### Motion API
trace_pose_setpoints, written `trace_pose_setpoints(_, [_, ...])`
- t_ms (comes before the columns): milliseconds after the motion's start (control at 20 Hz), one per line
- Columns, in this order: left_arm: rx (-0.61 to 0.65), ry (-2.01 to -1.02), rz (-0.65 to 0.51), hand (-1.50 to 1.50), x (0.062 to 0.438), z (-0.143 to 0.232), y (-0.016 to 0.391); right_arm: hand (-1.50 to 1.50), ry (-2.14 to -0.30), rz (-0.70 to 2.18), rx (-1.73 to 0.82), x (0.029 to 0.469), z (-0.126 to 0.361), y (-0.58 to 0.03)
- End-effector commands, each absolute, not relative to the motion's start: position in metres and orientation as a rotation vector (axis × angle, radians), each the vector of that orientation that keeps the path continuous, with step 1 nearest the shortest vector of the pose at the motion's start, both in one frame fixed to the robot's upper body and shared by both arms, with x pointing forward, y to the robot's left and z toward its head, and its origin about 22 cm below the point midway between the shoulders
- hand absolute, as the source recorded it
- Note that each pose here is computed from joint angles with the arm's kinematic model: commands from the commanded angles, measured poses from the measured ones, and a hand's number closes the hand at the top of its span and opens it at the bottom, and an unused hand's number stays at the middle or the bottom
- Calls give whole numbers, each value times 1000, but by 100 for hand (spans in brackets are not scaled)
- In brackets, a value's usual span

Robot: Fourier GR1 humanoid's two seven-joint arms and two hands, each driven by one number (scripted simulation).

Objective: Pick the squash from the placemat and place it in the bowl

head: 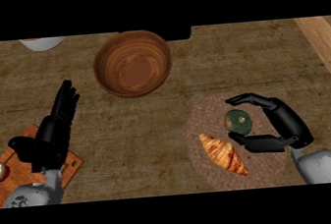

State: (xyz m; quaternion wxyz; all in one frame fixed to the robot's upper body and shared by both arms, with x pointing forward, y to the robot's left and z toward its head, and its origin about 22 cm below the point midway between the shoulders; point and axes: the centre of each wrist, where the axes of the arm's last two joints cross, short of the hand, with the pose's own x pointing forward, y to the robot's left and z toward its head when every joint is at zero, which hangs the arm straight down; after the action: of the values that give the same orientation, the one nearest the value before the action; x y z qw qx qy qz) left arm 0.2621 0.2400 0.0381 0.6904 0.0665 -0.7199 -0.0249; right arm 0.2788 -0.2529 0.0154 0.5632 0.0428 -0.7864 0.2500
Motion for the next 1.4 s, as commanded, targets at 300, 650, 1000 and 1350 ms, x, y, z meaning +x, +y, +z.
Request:
trace_pose_setpoints(300, [80, -1578, -96, 0, 270, 27, 211, -150, -2146, 480, 102, 219, 9, -293])
trace_pose_setpoints(650, [75, -1577, -106, 0, 267, 17, 217, -150, -1985, 596, -139, 231, 75, -306])
trace_pose_setpoints(1000, [84, -1594, -109, 0, 279, 21, 208, -150, -1718, 761, -172, 251, 89, -301])
trace_pose_setpoints(1350, [64, -1594, -108, 0, 281, 36, 209, -150, -1504, 888, -207, 254, 77, -289])
